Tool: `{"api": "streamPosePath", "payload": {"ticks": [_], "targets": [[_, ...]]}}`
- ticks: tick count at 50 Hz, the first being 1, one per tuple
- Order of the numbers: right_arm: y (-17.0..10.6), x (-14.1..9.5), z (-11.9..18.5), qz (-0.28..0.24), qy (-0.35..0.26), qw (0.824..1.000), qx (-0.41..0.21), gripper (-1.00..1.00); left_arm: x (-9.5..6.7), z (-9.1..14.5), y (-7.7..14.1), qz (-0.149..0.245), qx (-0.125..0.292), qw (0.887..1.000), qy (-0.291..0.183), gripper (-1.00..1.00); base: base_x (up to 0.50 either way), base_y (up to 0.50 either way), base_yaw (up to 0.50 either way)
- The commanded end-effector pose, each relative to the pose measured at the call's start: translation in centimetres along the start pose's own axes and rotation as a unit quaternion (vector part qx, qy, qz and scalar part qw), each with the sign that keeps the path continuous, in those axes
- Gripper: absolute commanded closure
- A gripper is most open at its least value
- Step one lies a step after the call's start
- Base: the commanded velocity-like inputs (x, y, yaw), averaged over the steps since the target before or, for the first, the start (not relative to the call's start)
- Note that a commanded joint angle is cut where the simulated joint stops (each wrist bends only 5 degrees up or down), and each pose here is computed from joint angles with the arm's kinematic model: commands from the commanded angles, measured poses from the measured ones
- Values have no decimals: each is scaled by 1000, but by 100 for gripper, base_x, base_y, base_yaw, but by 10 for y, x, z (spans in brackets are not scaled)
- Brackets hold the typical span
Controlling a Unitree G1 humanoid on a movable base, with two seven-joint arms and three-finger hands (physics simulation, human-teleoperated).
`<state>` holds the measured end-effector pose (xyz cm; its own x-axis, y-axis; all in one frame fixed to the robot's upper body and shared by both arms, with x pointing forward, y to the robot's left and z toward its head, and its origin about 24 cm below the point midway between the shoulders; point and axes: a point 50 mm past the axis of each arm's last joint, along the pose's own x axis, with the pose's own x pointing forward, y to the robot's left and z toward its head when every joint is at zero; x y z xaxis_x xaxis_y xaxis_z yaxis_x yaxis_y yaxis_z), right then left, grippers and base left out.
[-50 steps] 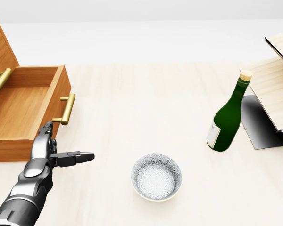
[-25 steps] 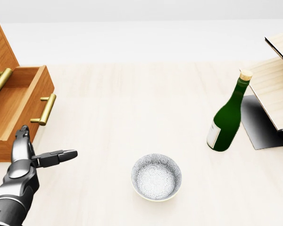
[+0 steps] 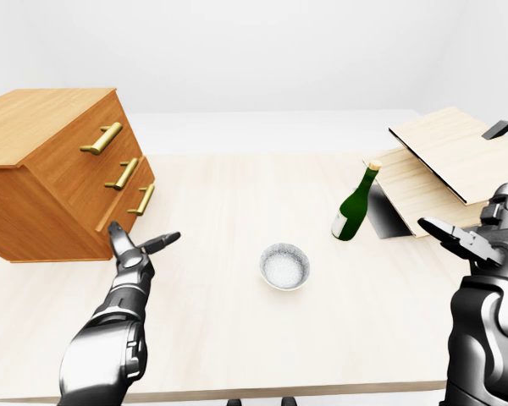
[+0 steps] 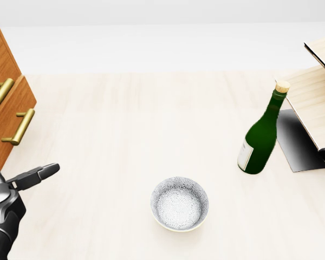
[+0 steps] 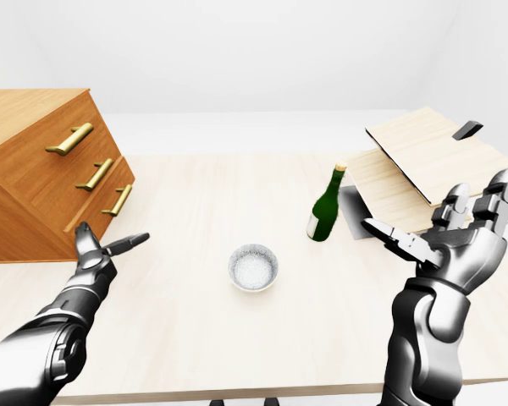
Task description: Close the bottom drawer of the cabinet.
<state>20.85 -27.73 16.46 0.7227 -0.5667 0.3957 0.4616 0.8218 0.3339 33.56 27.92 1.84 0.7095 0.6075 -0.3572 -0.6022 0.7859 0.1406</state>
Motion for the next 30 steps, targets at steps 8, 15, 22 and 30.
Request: {"api": "streamPosePath", "payload": {"ticks": [8, 15, 22, 30], "targets": [[-1, 0, -3, 0, 8, 1000, -2, -100, 7, 6, 34, 115, -51, 992, 8, -100, 0, 0, 0], [0, -1, -1, 0, 3, 1000, -1, -100, 7, 5, 37, 118, -51, 992, 8, -100, 0, 0, 0], [0, -1, 1, 0, -2, 1000, 1, -100, 7, 4, 40, 121, -51, 991, 10, -100, 0, 0, 0], [0, -1, 2, 0, -3, 1000, 1, -100, 8, 3, 41, 123, -58, 991, 14, -100, 0, 0, 0]]}}
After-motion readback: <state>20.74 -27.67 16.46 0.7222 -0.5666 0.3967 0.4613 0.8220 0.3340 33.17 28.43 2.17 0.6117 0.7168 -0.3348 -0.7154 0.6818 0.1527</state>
